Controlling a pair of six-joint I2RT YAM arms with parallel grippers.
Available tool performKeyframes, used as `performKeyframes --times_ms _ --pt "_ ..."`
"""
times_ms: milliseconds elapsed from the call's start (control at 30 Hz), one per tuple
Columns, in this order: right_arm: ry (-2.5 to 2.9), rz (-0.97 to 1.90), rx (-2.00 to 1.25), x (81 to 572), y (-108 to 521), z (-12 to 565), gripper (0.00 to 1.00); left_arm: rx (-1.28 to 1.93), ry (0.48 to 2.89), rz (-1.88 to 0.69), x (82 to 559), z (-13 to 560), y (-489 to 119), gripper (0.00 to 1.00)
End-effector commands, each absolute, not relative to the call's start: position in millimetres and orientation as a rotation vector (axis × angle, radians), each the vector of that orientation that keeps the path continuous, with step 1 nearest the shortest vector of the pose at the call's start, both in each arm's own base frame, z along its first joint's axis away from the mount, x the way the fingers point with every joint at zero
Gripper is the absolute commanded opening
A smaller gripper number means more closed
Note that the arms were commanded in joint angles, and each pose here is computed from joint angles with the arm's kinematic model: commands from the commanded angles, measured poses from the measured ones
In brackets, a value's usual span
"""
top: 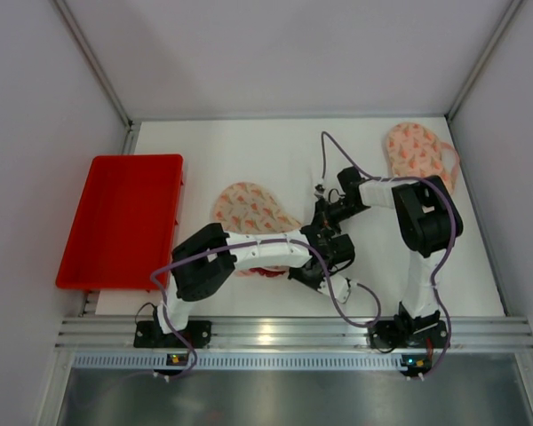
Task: Place the bra in the laundry bag and zip it closed
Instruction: Zip the zipper on the laundry bag, then adjust the bra in the laundry bag.
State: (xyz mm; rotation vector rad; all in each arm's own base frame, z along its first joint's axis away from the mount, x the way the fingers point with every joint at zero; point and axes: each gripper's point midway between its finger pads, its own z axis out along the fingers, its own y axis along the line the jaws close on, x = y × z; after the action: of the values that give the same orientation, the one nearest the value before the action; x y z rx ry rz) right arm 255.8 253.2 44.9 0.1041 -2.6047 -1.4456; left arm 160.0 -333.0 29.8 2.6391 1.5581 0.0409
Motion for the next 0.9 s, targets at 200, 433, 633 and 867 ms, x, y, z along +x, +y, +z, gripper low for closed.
performKeyframes --times_ms 200,433,633,867 --pt "-2.704 -1.485 0.187 280.3 248.0 52.3 0.10 2.532 1.490 -0.155 140.3 77.6 -354.1 0.26" --pt "-2.749 -1.474 0.194 283.5 236.8 77.6 0.69 2.218 1.398 -0.326 138.3 173.5 -381.1 0.40" --pt "-2.827 -1.451 0.141 289.1 208.1 97.8 0.87 1.813 1.541 -0.374 172.5 229.6 -361.3 0.84" --pt "-2.731 -1.531 0.054 250.1 221.4 91.2 0.81 1.228 1.762 -0.321 259.4 233.1 -279.0 0.98"
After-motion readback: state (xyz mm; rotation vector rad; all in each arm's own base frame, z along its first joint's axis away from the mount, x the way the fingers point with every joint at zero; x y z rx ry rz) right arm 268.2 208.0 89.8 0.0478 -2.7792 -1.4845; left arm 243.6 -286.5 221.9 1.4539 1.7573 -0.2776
